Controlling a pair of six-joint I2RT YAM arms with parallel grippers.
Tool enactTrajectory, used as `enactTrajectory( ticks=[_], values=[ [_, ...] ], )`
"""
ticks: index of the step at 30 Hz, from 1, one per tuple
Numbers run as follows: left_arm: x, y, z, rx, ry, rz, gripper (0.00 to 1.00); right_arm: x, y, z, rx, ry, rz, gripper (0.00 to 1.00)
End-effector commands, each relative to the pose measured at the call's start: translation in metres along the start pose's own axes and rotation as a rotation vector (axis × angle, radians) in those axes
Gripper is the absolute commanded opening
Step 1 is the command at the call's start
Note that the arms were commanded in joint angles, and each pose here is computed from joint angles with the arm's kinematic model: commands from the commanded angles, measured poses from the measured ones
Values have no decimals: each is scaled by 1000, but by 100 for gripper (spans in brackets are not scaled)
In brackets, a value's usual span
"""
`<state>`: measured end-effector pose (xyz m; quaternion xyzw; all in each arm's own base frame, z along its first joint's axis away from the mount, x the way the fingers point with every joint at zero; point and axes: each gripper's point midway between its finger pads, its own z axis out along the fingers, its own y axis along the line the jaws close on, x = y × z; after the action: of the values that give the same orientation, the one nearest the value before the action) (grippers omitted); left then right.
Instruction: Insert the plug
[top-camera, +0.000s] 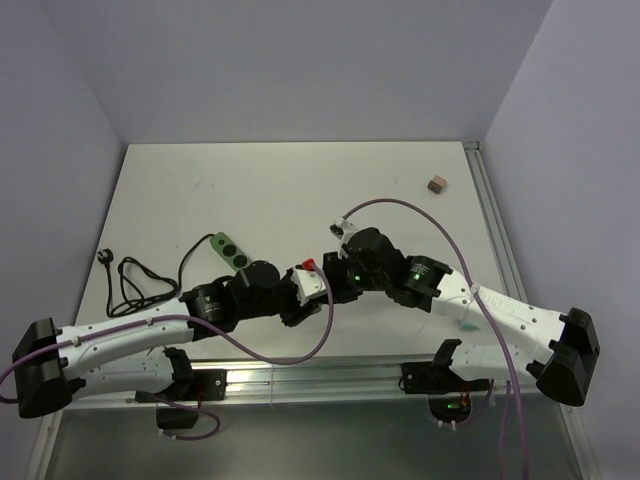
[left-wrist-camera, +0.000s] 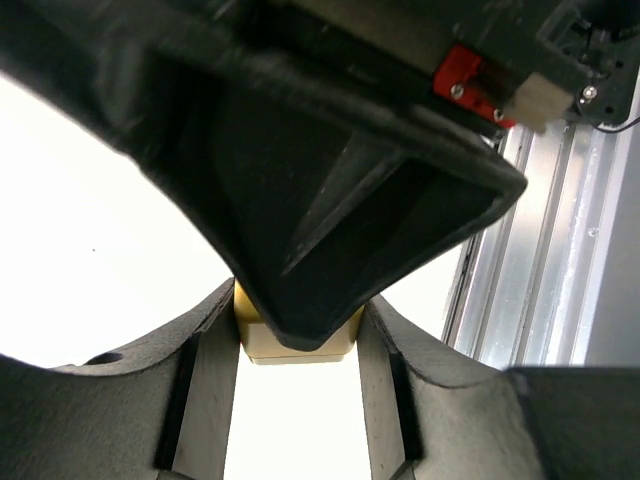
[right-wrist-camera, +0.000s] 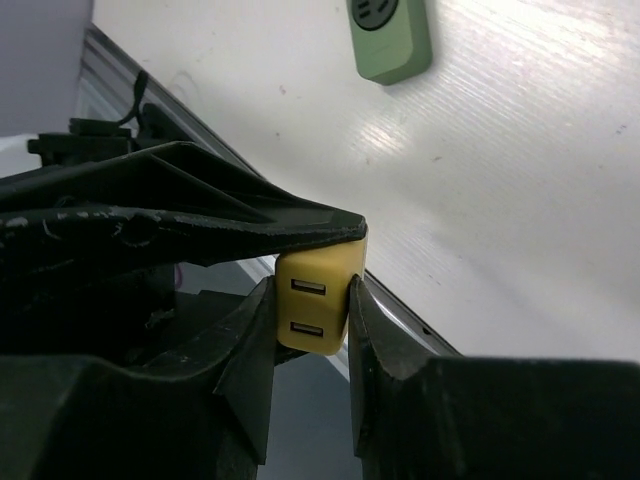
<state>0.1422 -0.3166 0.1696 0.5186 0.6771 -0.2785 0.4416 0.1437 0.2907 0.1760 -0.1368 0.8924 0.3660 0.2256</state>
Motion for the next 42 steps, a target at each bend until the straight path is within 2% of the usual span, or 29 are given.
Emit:
enactTrajectory(
  ticks=[1,5,8,11,12,15,18,21,24,25,29,31,33,34,35,37,39,40,41,42],
  values=[
    [-48,1,-18,-20,-205,-55,25,-1,-8,4,20,-40,-14,0],
    [-63,-1,-37,-17,-291,-73,32,-7,-12,6,37,-71,-13,0],
    [-66,2,-49,-44,-324,-149,37,-14,-10,5,43,-88,-24,0],
    [-67,13,-60,-116,-360,-253,59,-21,-7,6,34,-98,-27,0],
    [-66,14,-63,-118,-364,-276,61,-23,-6,7,30,-101,-25,0],
    [-66,-1,-69,-34,-385,-230,63,-30,1,9,1,-112,-19,0],
    [-67,-11,-75,20,-409,-190,79,-35,9,7,-24,-115,-21,0],
    [-65,-4,-77,-20,-379,-179,82,-40,15,-1,-43,-138,-26,0],
    [-68,-6,-76,-6,-376,-143,97,-43,26,-15,-97,-149,-29,0],
    [-68,-4,-75,-13,-375,-147,100,-45,25,-17,-107,-153,-22,0],
    [-71,0,-78,-38,-405,-152,99,-49,32,-32,-189,-155,-5,0],
    [-88,20,-91,-144,-495,-199,99,-52,30,-37,-191,-174,-10,0],
    [-94,49,-107,-305,-552,-364,100,-53,19,-37,-156,-176,-17,0],
    [-83,74,-116,-461,-535,-448,99,-53,18,-37,-152,-172,-24,0],
    [-89,84,-128,-517,-560,-571,99,-53,16,-36,-147,-166,-30,0],
    [-80,98,-128,-609,-495,-659,99,-52,13,-33,-143,-155,-55,0],
    [-74,106,-128,-619,-382,-687,99,-51,9,-28,-127,-135,-73,0],
    [-64,112,-114,-625,-303,-700,99,-54,10,-28,-121,-137,-81,0],
    [-60,108,-110,-576,-244,-722,95,-56,8,-26,-107,-136,-85,0],
    [-46,130,-109,-628,-207,-772,95,-56,7,-23,-95,-127,-95,0]
  ],
)
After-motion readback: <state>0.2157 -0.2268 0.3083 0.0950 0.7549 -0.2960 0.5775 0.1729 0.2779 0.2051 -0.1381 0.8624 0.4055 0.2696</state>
